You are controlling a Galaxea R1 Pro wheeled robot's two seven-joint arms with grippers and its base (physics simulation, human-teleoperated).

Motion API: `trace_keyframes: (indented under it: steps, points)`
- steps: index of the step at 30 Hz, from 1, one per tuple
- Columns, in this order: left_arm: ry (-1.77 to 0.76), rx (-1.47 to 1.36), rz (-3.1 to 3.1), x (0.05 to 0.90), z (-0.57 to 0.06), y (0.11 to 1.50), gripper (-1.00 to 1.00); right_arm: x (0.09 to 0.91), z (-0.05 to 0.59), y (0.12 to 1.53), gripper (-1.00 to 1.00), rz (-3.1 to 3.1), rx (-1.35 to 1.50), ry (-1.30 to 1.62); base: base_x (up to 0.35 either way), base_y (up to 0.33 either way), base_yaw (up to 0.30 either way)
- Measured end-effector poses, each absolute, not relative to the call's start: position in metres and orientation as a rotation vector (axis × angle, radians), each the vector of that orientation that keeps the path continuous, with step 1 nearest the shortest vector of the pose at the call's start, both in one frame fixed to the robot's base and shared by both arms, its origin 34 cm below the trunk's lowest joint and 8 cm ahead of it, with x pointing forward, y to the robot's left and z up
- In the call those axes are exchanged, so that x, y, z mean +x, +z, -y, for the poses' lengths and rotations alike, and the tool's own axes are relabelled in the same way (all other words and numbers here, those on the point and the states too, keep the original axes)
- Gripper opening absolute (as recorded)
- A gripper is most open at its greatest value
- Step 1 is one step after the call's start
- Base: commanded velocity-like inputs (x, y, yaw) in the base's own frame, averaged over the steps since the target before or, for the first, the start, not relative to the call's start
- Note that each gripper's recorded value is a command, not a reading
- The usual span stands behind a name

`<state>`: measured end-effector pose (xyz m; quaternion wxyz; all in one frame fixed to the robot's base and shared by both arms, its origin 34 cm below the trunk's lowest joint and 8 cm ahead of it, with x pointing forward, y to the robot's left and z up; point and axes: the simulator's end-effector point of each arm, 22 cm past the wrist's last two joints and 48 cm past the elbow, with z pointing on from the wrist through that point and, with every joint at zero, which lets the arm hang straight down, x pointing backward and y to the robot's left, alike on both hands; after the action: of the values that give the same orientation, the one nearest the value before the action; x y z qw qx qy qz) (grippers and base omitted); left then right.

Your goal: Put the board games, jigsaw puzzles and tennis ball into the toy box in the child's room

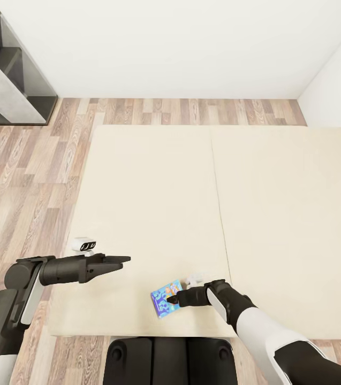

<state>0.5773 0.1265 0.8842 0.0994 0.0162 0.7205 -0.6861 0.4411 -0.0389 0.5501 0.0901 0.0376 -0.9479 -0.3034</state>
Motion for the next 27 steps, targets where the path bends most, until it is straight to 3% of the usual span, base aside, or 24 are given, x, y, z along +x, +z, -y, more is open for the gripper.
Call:
trace_keyframes:
  steps: [27]
  points:
    - [-2.03,0.048,-2.129,0.5773,-0.1261,0.8844,1.0,0.4422,0.0411,0.5484,1.0,2.829,0.122,-0.884,0.0,0.0,0.0]
